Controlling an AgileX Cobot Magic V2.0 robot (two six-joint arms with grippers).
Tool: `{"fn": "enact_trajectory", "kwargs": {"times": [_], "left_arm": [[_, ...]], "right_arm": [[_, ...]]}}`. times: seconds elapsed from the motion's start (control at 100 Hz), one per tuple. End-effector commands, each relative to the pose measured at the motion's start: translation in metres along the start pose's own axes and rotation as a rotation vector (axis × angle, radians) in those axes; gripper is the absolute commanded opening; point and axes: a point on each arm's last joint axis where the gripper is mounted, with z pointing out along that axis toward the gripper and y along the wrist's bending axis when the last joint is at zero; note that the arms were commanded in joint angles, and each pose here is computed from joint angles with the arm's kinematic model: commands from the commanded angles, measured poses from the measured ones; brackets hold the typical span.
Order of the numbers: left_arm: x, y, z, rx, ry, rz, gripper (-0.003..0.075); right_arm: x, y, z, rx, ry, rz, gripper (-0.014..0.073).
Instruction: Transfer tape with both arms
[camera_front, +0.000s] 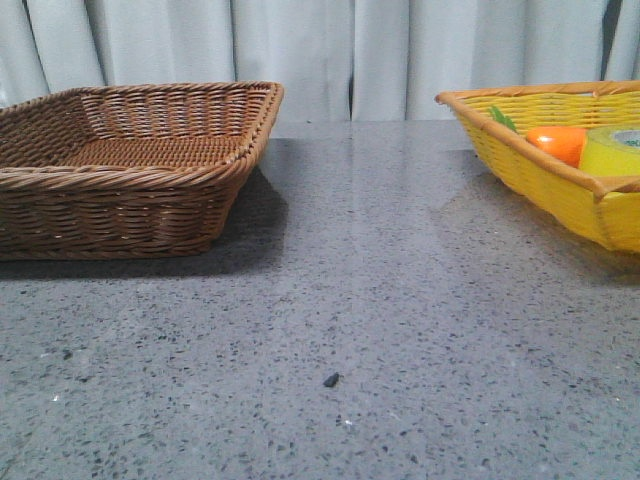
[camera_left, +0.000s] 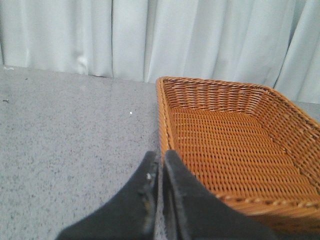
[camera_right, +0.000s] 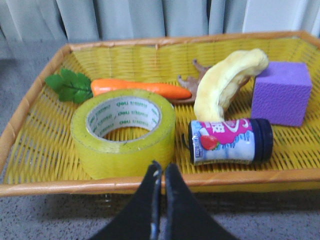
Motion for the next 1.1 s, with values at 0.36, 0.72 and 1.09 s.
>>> {"fn": "enact_trajectory", "kwargs": {"times": [0.36, 0.72, 1.09], "left_arm": [[-0.047, -0.005, 0.023, -0.012, -0.031, 0.010, -0.0021], [-0.047, -0.005, 0.023, -0.012, -0.030, 0.010, -0.0021], [-0.049, -0.005, 0.023, -0.013, -0.054, 0.010, -0.0021]], "right_arm": [[-0.100, 0.010, 0.047, -0.086, 0.225, 0.004, 0.0235], [-0.127, 0.046, 0.123, -0.236, 0.561, -0.085, 0.0385], [-0.102, 0.068, 0.202, -0.256, 0.784, -0.114, 0.0384]]}}
